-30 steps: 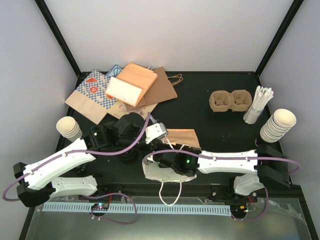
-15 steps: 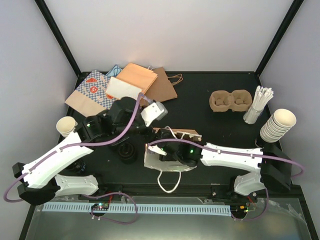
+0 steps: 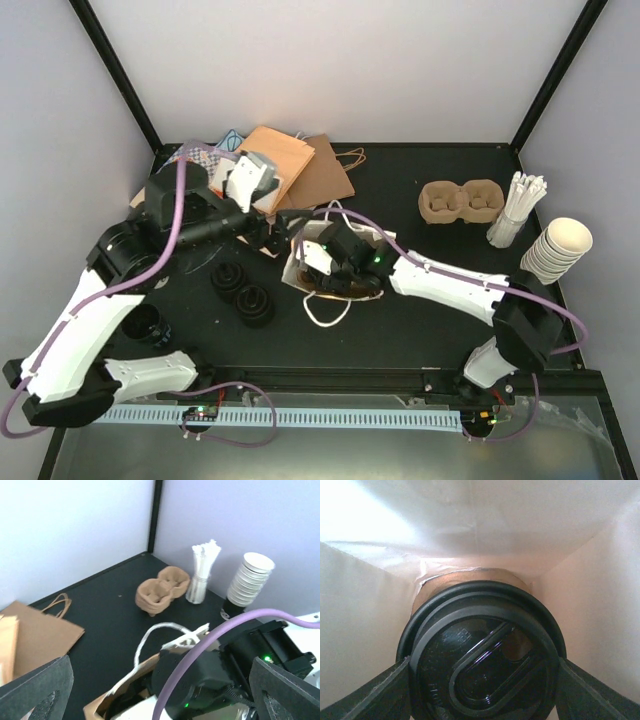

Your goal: Pack the takeout coffee

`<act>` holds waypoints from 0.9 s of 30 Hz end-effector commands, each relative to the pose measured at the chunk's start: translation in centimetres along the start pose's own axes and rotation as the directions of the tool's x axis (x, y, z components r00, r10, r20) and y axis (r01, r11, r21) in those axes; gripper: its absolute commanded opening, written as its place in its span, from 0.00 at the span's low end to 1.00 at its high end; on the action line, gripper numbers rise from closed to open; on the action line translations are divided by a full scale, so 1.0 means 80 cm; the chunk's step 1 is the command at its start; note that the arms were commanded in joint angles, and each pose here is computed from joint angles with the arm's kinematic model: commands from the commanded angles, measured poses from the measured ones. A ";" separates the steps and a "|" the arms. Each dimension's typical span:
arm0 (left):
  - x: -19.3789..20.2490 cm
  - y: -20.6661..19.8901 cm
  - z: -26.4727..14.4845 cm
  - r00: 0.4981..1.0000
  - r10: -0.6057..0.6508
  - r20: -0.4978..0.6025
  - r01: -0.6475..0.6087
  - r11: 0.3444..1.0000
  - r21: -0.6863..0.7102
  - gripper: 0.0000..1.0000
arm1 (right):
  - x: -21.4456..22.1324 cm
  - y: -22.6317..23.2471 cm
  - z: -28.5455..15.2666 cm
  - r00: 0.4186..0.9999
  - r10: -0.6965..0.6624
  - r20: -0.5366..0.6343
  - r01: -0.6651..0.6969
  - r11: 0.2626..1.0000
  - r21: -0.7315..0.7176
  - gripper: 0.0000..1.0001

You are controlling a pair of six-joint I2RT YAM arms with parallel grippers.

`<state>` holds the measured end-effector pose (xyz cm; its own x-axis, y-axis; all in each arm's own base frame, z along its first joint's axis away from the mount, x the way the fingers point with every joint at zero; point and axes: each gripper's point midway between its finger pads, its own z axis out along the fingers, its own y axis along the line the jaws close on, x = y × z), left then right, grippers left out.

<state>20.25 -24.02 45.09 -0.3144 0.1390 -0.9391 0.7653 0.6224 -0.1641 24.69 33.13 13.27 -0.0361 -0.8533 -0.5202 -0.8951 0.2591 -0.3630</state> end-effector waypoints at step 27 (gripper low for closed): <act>0.265 0.157 0.063 0.768 -0.592 -0.244 0.541 0.804 -0.246 0.96 | 0.085 -0.004 0.056 0.943 0.108 -0.315 -0.192 0.949 -0.249 0.58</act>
<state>25.25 -16.05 21.72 -0.8281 -0.0704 -0.5562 0.2832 0.8036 -0.5234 29.31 33.05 12.96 -0.1845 -0.8258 -0.5330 -0.9505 0.2879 -0.1170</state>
